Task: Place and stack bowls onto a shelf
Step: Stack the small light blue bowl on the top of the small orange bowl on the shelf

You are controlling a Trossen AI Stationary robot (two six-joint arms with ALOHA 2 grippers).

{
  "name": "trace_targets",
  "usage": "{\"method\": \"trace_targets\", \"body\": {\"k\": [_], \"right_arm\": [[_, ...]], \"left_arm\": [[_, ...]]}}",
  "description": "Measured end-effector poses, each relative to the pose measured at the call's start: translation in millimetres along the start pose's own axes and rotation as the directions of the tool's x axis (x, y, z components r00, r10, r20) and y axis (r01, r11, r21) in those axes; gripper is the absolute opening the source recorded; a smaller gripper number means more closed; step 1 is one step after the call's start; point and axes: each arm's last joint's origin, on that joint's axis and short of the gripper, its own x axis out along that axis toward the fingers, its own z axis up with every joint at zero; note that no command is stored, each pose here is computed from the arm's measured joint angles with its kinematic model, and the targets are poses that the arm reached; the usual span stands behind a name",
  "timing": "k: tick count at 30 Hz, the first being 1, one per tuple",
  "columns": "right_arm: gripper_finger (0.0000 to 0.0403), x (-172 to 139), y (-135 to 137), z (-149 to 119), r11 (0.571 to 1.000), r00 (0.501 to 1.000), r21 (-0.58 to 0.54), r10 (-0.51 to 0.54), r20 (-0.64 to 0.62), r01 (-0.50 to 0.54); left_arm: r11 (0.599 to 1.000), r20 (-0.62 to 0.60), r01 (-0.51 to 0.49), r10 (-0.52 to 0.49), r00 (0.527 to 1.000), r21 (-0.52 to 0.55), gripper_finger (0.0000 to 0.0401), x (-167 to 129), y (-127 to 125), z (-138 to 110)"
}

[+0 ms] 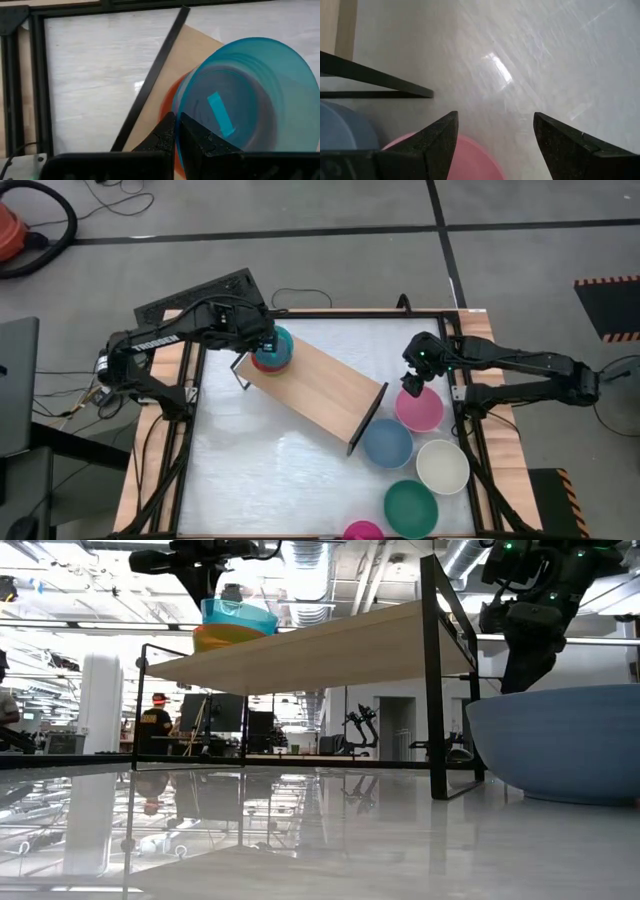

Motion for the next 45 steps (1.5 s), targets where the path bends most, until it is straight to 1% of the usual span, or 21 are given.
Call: {"method": "trace_targets", "body": {"k": [5, 8, 11, 16, 19, 21, 23, 26, 29, 33, 37, 40, 43, 45], "right_arm": [[0.0286, 0, 0, 0, 1.0, 1.0, -0.006, 0.015, -0.003, -0.015], [0.0286, 0, 2, 1, 0.998, 0.999, -0.029, 0.053, 0.0, -0.053], [0.0285, 0, 2, 2, 0.997, 0.998, -0.045, 0.061, 0.009, -0.06], [0.0286, 0, 2, 2, 0.997, 0.998, -0.05, 0.061, 0.011, -0.061], [0.0286, -9, 4, 10, 0.996, 0.997, -0.067, 0.068, 0.045, -0.065], [0.0286, -18, 5, 17, 0.995, 0.994, -0.075, 0.077, 0.082, -0.071], [0.0286, -28, 6, 24, 0.994, 0.989, -0.077, 0.086, 0.121, -0.077], [0.0286, -40, 8, 33, 0.993, 0.98, -0.078, 0.096, 0.172, -0.083], [0.0286, -47, 8, 38, 0.993, 0.975, -0.079, 0.1, 0.198, -0.086], [0.0286, -48, 8, 38, 0.993, 0.975, -0.078, 0.1, 0.197, -0.086], [0.0286, -48, 8, 38, 0.993, 0.976, -0.078, 0.098, 0.196, -0.084], [0.0286, -48, 8, 38, 0.994, 0.976, -0.077, 0.095, 0.197, -0.081], [0.0286, -48, 8, 38, 0.994, 0.976, -0.077, 0.093, 0.197, -0.079], [0.0286, -48, 8, 38, 0.994, 0.976, -0.077, 0.092, 0.197, -0.079]], "left_arm": [[1.0, -0.016, 0.006, -0.006, 1.0, 0.002, 0.0001, 0, 0, -1], [1.0, -0.017, 0.007, -0.007, 1.0, 0.023, 0.0017, 0, 0, -1], [1.0, -0.003, 0.007, -0.007, 1.0, 0.024, 0.0052, 0, 0, 0], [0.998, -0.024, 0.035, -0.034, 0.999, 0.055, 0.0132, -4, -1, 1], [0.997, -0.023, 0.053, -0.052, 0.998, 0.058, 0.0174, -7, -2, 3], [0.997, -0.03, 0.065, -0.064, 0.998, 0.045, 0.0194, -8, -3, 3], [0.997, -0.049, 0.072, -0.069, 0.996, 0.043, 0.02, -8, -2, 5], [0.996, -0.065, 0.078, -0.075, 0.995, 0.043, 0.0191, -10, 1, 5], [0.994, -0.046, 0.111, -0.109, 0.993, 0.027, 0.0163, -19, 7, 6], [0.99, 0.003, 0.14, -0.14, 0.99, 0.006, 0.01, -34, 22, 7], [0.975, 0.049, 0.219, -0.217, 0.975, -0.024, 0.0018, -50, 34, 10], [0.964, 0.068, 0.264, -0.262, 0.963, -0.018, 0.0005, -52, 31, 12], [0.956, 0.036, 0.294, -0.295, 0.955, 0.016, 0.0001, -48, 22, 12], [0.954, -0.002, 0.293, -0.294, 0.956, 0.06, 0.0, -41, 14, 11]]}}
